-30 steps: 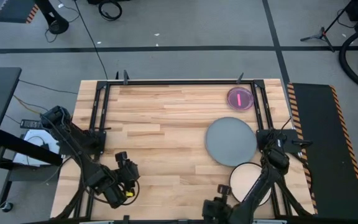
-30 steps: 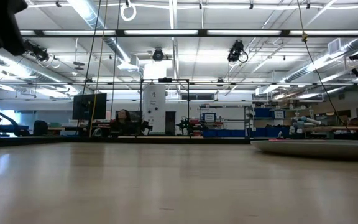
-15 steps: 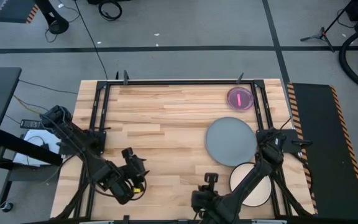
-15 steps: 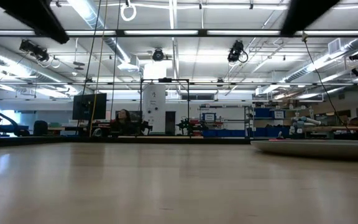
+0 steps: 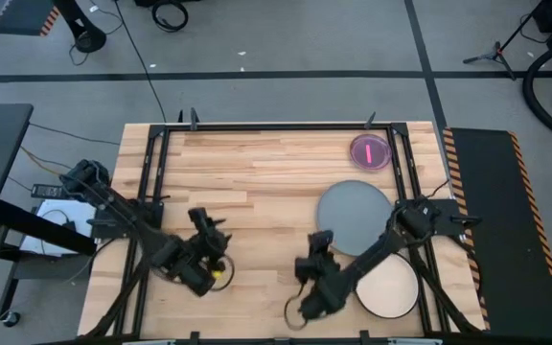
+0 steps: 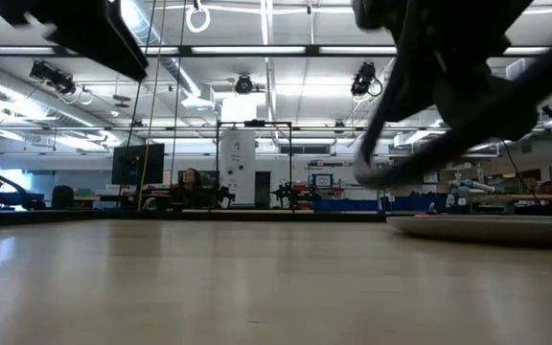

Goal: Stack plastic plates
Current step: Move the bottom stacked plates to the bottom middle of the table

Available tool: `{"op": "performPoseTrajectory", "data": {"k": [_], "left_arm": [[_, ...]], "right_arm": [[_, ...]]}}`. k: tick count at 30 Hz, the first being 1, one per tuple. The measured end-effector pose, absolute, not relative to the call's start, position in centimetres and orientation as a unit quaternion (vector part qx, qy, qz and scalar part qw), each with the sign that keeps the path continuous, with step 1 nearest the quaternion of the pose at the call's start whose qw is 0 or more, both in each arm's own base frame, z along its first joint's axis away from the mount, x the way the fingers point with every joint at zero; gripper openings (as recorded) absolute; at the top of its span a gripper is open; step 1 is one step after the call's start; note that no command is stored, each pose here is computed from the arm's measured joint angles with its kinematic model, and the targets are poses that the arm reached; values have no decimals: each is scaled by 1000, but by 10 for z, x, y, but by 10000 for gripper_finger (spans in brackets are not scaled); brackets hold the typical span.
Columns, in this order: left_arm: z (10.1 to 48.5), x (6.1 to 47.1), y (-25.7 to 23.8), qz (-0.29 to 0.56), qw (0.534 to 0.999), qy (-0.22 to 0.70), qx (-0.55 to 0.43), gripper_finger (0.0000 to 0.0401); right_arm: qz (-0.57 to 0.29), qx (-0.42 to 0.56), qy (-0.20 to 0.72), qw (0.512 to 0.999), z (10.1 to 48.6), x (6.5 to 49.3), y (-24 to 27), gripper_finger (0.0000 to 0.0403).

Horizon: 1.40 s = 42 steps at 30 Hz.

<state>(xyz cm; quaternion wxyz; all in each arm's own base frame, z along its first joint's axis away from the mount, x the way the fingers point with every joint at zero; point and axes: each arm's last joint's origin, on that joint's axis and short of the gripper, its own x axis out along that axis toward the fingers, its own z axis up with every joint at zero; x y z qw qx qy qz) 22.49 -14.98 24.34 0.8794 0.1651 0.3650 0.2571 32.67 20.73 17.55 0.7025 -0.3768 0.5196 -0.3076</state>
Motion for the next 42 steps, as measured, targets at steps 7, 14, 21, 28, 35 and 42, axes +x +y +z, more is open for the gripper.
{"op": "performPoseTrajectory", "data": {"k": [7,14,21,28,35,42], "left_arm": [[212,240,-96,287,851,399,186,233],[176,275,-29,160,933,320,48,233],[194,291,-2,73,968,239,10,233],[199,288,-27,0,973,230,3,233],[199,283,-63,-50,972,229,-6,233],[199,277,-85,-82,970,228,-12,233]], "right_arm": [[-359,-299,515,718,189,282,154,5],[-329,-211,510,766,200,253,123,6],[-331,-215,484,781,219,247,110,39],[-279,-178,498,802,224,248,116,86],[-236,-128,506,820,224,254,125,113],[-276,-79,526,801,252,260,134,114]]}}
